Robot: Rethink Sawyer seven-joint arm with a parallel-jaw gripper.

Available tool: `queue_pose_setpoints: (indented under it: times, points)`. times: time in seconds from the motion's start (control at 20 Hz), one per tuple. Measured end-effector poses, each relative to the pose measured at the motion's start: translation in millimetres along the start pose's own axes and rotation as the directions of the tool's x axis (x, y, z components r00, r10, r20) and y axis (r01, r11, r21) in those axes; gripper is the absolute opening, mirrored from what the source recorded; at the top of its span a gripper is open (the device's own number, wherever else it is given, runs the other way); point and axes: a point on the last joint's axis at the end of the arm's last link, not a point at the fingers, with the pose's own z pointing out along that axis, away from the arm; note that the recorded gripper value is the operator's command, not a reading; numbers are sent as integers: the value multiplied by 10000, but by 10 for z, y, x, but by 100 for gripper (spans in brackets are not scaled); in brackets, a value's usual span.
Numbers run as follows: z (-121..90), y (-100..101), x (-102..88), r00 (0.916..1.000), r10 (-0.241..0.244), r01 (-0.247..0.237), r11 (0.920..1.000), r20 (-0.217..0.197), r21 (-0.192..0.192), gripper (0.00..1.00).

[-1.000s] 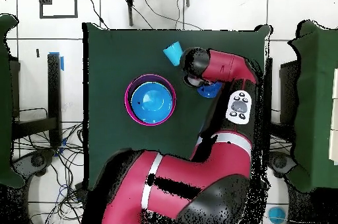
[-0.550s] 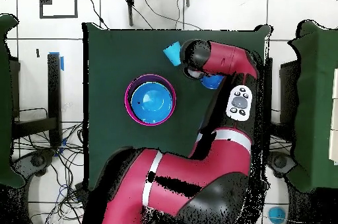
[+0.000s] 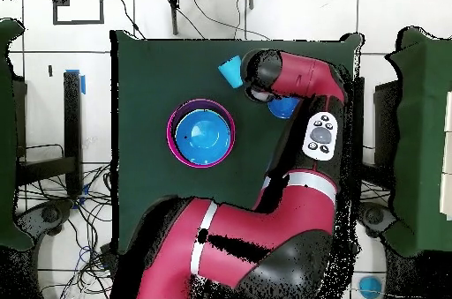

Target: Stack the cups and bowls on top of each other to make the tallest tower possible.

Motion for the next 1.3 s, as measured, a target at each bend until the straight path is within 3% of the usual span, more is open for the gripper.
queue_pose_setpoints:
  times: [0.4, 0.45, 1.3]
  points:
    - [-3, 2, -3, 10000, 5, -5, 10000, 4, -9, 0]
    - [-3, 2, -3, 10000, 5, -5, 10000, 4, -10, 100]
    - [-19, 23, -7, 10000, 6, -6, 10000, 15, -70, 100]
